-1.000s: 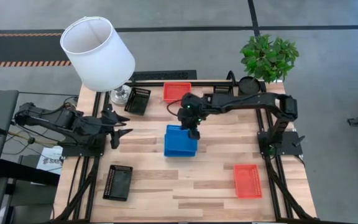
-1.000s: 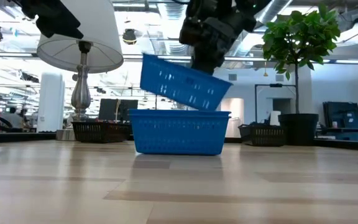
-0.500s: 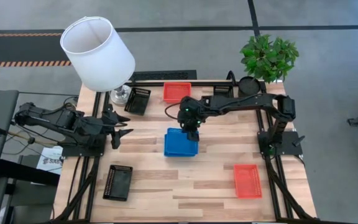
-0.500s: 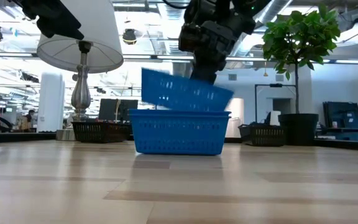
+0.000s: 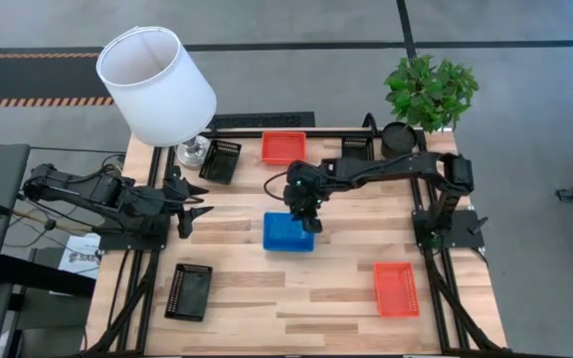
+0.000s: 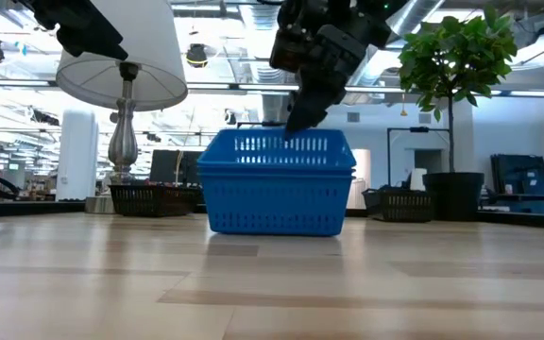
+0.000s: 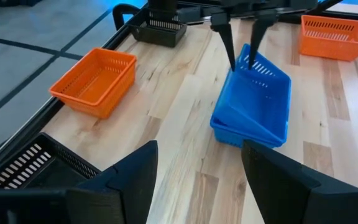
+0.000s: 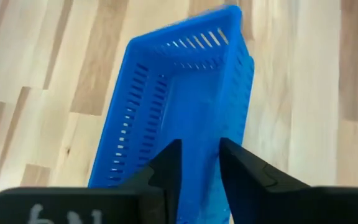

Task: Stack baskets by color
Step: Stack the blue bin on the top blue bins

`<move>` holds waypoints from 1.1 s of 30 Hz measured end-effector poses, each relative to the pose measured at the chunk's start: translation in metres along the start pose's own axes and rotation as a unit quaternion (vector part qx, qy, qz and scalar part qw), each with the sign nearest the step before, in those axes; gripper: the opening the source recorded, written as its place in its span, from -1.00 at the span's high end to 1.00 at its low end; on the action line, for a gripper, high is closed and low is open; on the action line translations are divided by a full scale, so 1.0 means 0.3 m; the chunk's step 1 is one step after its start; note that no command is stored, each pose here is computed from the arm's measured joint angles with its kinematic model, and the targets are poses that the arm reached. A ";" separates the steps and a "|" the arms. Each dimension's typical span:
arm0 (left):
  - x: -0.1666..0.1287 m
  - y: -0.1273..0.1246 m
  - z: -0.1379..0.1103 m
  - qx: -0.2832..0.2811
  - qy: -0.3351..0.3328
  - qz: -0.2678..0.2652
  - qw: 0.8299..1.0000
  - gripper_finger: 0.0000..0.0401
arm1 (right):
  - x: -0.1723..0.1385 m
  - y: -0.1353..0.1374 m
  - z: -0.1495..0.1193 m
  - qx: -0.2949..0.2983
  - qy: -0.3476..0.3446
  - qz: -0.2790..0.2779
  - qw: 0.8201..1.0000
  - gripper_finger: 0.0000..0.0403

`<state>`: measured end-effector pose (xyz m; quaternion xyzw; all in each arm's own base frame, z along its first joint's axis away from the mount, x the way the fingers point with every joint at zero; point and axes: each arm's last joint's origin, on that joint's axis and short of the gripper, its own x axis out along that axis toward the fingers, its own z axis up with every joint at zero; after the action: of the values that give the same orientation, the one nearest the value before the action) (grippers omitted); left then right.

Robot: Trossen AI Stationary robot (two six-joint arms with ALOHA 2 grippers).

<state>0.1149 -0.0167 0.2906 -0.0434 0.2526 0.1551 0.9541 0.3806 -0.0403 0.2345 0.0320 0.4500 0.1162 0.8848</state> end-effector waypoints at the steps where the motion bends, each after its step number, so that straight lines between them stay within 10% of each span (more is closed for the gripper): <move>1: 0.000 0.000 0.000 0.000 0.000 0.000 1.000 -0.10 | 0.001 0.003 0.004 -0.005 -0.004 0.000 1.000 0.32; 16: 0.000 -0.002 -0.001 0.000 0.003 -0.007 1.000 -0.10 | 0.000 -0.004 0.013 0.006 -0.017 -0.028 0.999 0.12; 33: 0.000 -0.002 -0.001 -0.003 0.004 -0.012 1.000 -0.10 | 0.006 0.017 0.005 0.017 0.003 -0.043 0.999 0.52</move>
<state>0.1150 -0.0174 0.2903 -0.0500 0.2558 0.1442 0.9546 0.3820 -0.0350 0.2349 0.0274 0.4554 0.0709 0.8871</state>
